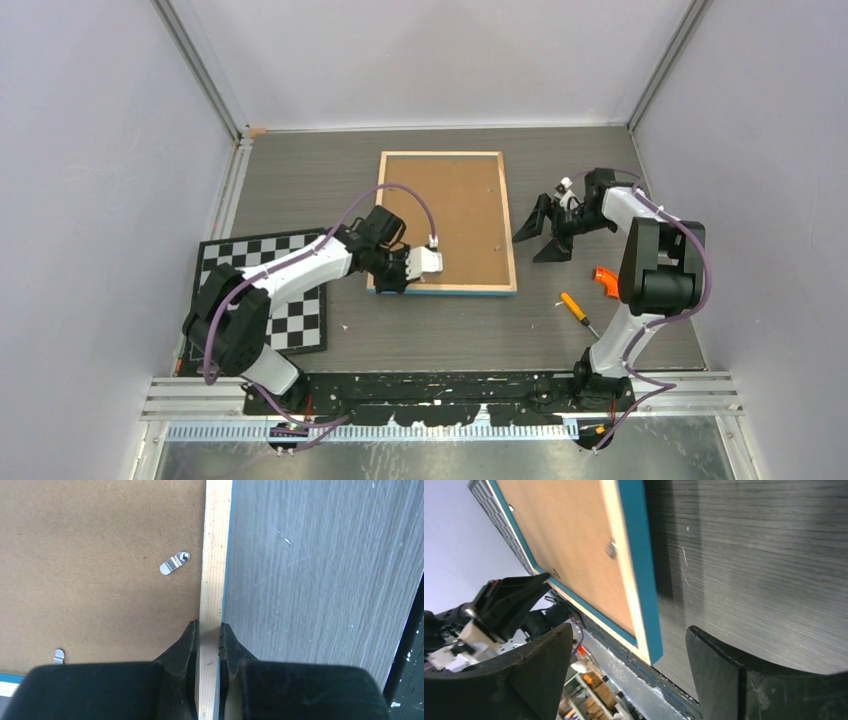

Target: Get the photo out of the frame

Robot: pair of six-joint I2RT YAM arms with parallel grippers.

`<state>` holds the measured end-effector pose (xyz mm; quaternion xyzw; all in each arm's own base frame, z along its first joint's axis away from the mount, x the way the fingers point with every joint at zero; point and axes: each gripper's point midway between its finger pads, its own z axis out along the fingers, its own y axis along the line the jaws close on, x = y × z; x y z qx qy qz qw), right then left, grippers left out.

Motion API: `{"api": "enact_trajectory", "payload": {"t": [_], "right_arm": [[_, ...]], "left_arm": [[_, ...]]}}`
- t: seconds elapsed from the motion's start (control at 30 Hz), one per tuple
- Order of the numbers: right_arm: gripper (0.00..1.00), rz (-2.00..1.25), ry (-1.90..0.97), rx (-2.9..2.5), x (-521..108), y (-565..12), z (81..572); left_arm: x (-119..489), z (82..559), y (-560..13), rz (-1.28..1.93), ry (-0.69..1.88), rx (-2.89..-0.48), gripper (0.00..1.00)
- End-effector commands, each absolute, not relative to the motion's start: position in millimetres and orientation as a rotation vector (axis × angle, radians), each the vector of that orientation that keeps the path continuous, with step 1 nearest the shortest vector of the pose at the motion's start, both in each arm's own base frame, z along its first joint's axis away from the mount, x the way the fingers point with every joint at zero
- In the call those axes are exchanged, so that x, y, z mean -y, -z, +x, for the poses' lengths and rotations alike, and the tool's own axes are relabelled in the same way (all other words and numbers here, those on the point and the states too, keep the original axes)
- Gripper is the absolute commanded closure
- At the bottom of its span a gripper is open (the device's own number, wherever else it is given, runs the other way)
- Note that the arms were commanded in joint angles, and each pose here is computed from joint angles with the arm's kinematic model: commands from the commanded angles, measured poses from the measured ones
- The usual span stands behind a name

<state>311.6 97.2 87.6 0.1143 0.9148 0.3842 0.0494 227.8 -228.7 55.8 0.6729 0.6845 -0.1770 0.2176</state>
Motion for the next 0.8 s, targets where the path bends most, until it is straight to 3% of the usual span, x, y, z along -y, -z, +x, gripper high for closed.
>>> {"api": "enact_trajectory", "payload": {"t": [0.0, 0.2, 0.57, 0.77], "right_arm": [[0.12, 0.455, -1.334, -2.781, -112.2, -78.3, 308.0], [0.11, 0.562, -1.514, -2.701, -124.7, -70.2, 318.5], [0.28, 0.495, -1.810, -2.657, -168.6, -71.2, 324.2], [0.29, 0.503, -1.863, -2.621, -179.8, -73.5, 331.8]], "left_arm": [[249.7, 252.8, -98.6, 1.732, 0.554, -1.828, 1.00], [255.2, 258.2, -118.1, 1.711, 0.592, -1.777, 1.00], [254.7, 248.1, -132.9, 1.721, 0.741, -1.679, 1.00], [256.0, 239.1, -135.4, 1.742, 0.806, -1.636, 1.00]]}}
